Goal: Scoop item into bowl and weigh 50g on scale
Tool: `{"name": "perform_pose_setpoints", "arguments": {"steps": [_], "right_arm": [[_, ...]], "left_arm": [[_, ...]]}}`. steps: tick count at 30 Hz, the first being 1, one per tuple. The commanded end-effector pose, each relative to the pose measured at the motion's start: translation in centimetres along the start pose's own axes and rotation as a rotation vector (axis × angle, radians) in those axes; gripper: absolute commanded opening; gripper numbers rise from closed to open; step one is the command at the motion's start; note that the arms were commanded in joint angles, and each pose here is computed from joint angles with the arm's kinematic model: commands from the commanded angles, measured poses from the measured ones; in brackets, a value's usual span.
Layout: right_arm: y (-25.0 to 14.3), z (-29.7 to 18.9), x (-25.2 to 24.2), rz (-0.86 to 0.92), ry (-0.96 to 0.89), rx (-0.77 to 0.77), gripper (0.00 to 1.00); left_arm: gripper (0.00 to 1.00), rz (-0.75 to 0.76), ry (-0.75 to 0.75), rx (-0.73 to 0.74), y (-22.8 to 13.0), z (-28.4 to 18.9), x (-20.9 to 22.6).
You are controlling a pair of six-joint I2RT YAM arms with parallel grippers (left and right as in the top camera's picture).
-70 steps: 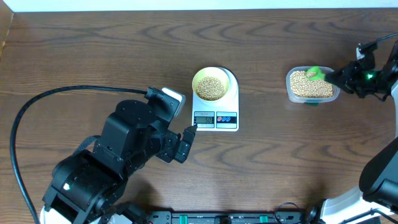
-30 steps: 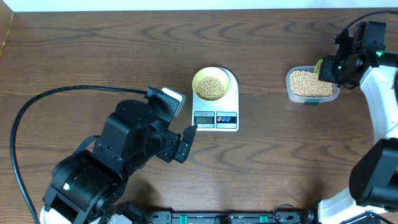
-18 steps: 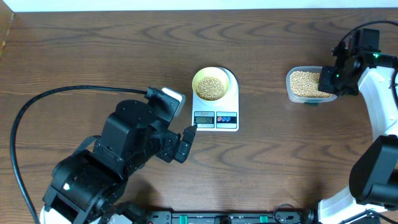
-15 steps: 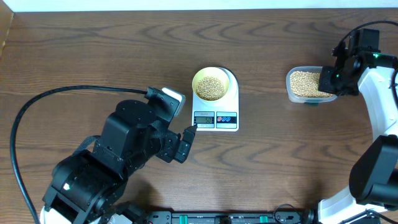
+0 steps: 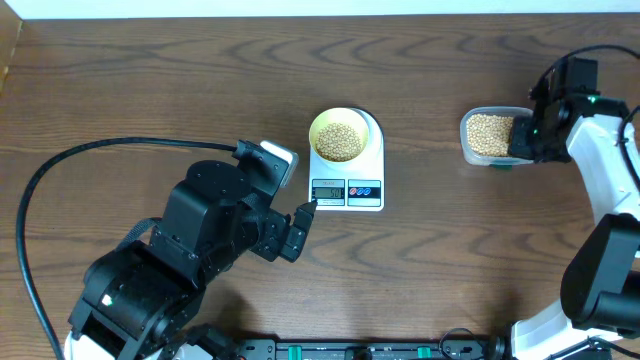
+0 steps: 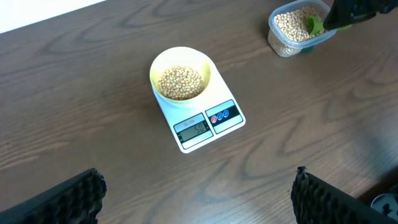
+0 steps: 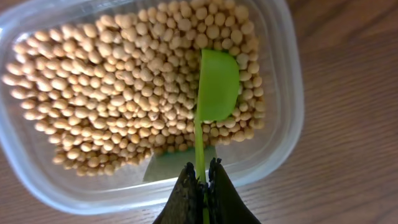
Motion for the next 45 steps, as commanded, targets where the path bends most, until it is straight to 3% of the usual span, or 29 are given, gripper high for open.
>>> {"name": "perform_pose_setpoints", "arguments": {"steps": [1,3,5,6,7,8,18,23,30,36,45], "right_arm": [[-1.0,1.0,-0.2,0.013,-0.026,0.034,0.02],[-0.8,1.0,-0.2,0.013,-0.026,0.024,0.10],[-0.6,0.8,-0.2,0.010,-0.026,0.010,0.31],[-0.3,0.6,-0.1,-0.006,-0.021,0.000,0.51],[0.1,0.2,0.1,-0.025,-0.016,-0.014,0.82],[0.5,-0.3,0.2,-0.043,-0.016,-0.032,0.98],[1.8,-11.8,4.0,-0.226,0.008,-0.323,0.99],[-1.5,-17.3,6.2,-0.283,0.046,-0.401,0.99],[-9.0,-23.0,8.2,-0.327,0.141,-0.453,0.99],[-14.8,-23.9,8.5,-0.412,0.199,-0.548,0.99],[-18.0,-19.0,6.0,-0.353,0.122,-0.839,0.99]], "left_arm": [[0.98,-0.003,0.003,-0.014,0.3,-0.3,0.1],[0.98,-0.003,0.003,-0.014,0.3,-0.3,0.1],[0.98,-0.003,0.002,-0.014,0.3,-0.3,0.1],[0.98,-0.003,0.003,-0.014,0.3,-0.3,0.1],[0.98,-0.003,0.003,-0.014,0.3,-0.3,0.1],[0.98,-0.003,0.002,-0.014,0.3,-0.3,0.1],[0.98,-0.003,0.002,-0.014,0.3,-0.3,0.1],[0.98,-0.003,0.003,-0.014,0.3,-0.3,0.1],[0.98,-0.003,0.003,-0.014,0.3,-0.3,0.1],[0.98,-0.003,0.003,-0.014,0.3,-0.3,0.1],[0.98,-0.003,0.003,-0.014,0.3,-0.3,0.1]]}}
Point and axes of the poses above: each gripper's point midway between its finger pads, its own z axis out along the fingers, its own x axis along the line the jaws close on, y = z × x, the point moved 4 cm from there along -z, back along the fingers, and after that the axes turned 4 degrees about -z, right-handed, at the moved point
